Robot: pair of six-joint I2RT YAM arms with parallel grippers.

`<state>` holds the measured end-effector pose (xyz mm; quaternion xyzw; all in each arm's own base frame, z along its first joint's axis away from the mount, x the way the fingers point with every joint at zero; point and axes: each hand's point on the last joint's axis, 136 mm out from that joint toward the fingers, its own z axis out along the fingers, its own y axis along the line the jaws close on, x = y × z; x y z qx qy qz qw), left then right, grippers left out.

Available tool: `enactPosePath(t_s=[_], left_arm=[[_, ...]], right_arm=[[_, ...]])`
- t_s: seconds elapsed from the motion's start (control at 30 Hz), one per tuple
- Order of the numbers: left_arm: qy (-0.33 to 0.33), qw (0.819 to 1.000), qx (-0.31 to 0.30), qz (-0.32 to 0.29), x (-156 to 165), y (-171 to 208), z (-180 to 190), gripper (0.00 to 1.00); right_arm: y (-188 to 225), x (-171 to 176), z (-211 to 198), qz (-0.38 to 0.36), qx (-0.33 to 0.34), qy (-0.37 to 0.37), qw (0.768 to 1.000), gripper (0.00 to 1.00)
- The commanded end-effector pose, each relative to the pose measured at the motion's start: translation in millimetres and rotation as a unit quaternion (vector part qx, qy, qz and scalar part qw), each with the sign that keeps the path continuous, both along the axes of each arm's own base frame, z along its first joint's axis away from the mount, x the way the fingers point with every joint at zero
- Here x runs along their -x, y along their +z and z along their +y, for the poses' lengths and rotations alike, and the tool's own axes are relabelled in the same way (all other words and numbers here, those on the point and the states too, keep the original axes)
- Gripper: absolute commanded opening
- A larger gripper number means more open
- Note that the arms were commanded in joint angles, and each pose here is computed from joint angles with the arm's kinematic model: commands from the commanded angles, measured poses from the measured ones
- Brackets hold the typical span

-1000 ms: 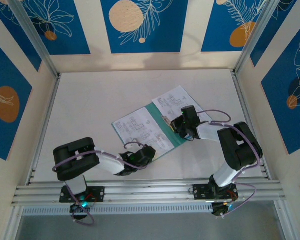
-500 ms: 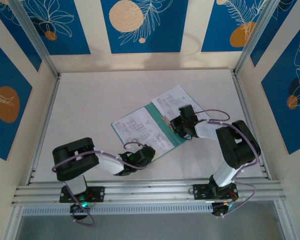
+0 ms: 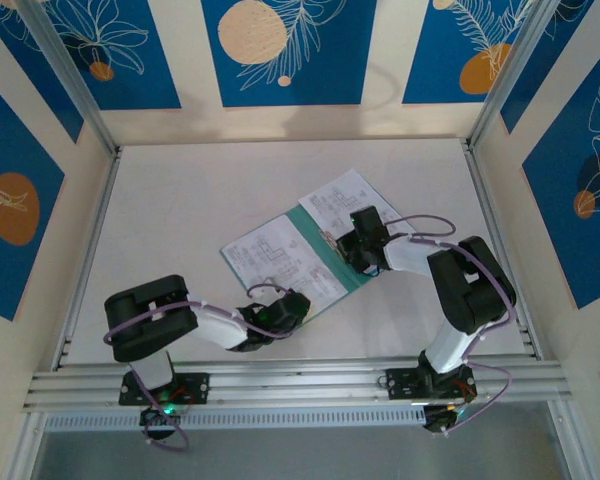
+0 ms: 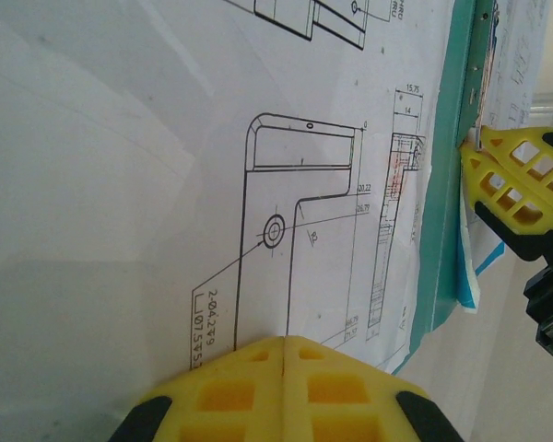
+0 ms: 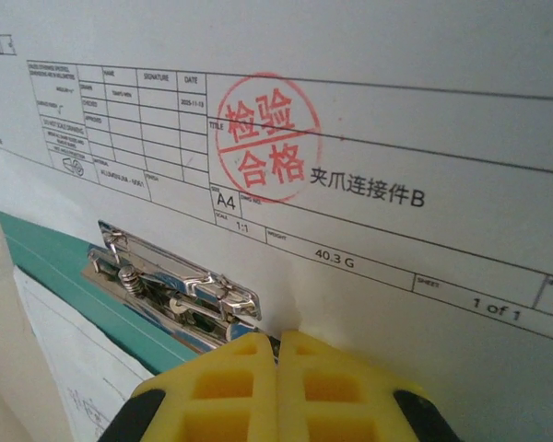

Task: Put the files into the folder

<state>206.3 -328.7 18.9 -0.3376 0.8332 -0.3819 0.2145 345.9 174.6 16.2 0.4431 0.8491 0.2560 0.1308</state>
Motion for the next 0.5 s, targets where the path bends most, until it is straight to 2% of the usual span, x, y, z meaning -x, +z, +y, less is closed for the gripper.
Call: enactPosePath(t_s=[0.0,0.47], left_arm=[[-0.023,0.99,-0.123,0.063,27.0,-55.1,49.8,0.04],[-0.032,0.99,-0.123,0.067,24.0,-55.9,49.0,0.04]], right_arm=[[-69.7,70.1,-58.8,0.157,0.145,-0.039,0.976,0.0],[-75.6,90.6,-64.4,0.235,0.209,-0.032,0.949,0.0]])
